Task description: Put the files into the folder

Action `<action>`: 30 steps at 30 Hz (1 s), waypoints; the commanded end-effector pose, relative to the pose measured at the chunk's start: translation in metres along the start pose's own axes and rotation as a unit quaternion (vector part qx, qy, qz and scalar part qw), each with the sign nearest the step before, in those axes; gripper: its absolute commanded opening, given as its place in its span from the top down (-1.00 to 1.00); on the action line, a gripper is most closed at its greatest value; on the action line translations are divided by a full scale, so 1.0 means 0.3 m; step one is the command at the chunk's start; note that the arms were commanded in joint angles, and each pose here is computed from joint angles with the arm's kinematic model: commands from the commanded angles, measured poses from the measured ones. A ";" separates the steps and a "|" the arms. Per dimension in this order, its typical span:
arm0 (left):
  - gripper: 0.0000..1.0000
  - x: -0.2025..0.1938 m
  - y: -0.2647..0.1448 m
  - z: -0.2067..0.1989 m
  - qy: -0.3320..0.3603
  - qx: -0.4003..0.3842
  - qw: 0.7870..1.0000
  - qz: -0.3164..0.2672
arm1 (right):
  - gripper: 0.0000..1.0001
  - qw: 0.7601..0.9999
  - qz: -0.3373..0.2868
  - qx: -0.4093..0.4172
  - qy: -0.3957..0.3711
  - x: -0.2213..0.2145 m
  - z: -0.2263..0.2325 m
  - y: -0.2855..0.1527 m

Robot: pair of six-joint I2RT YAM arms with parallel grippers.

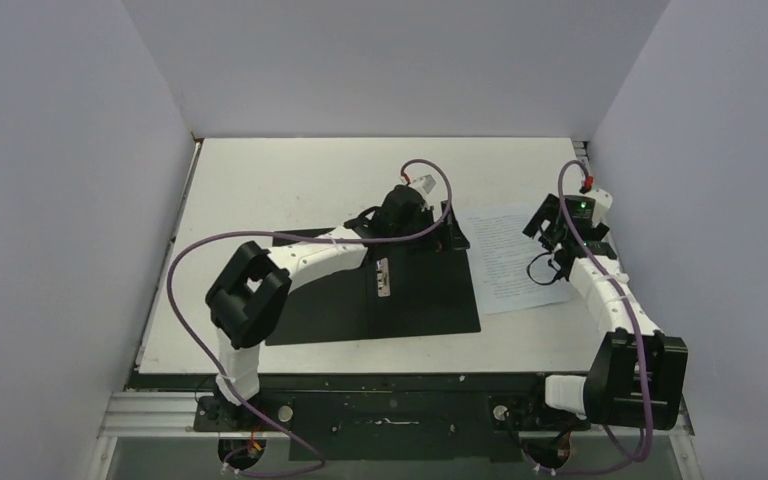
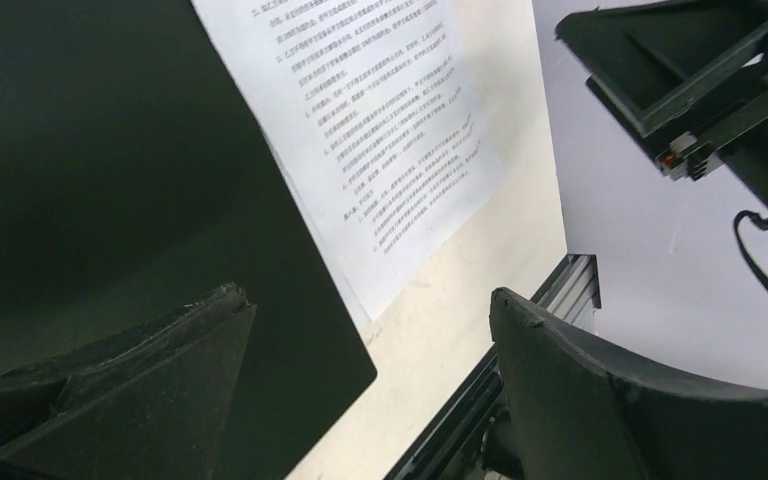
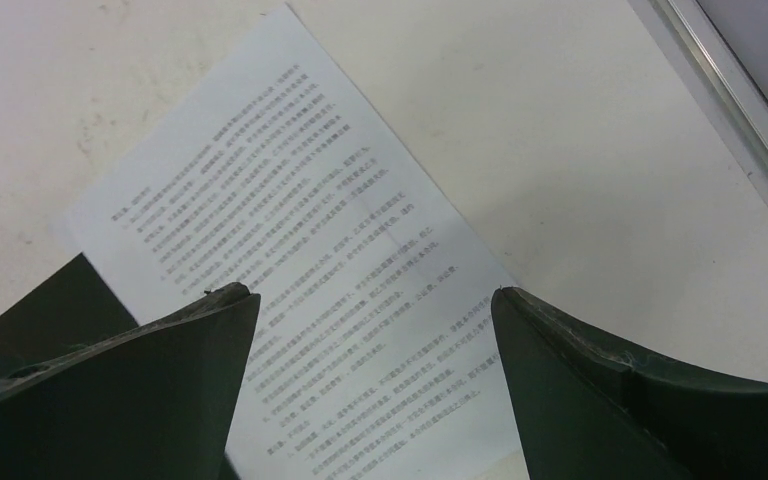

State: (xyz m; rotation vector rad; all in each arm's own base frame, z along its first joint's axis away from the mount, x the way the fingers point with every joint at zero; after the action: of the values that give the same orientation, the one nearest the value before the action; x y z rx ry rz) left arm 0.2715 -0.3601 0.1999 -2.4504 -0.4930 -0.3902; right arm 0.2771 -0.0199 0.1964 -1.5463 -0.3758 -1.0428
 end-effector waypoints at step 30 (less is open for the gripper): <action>-0.75 0.030 0.438 0.073 0.024 -0.014 0.994 0.102 | -0.85 0.990 0.093 0.060 0.083 -0.196 -0.069 0.283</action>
State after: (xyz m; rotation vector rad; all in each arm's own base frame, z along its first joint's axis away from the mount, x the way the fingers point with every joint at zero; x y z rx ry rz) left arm 0.3325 -0.4391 0.1141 -2.4695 -0.2311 -0.3309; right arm 0.2957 -0.0462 0.1024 -1.4165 -0.1589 -0.9714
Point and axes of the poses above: each gripper's point midway between its finger pads, its own y axis out along the fingers, its own z axis along the line the jaws close on, x = y × z, the point moved 10 cm from there along -y, back along the fingers, and after that the axes turned 8 degrees about -y, right-handed, at the moved point
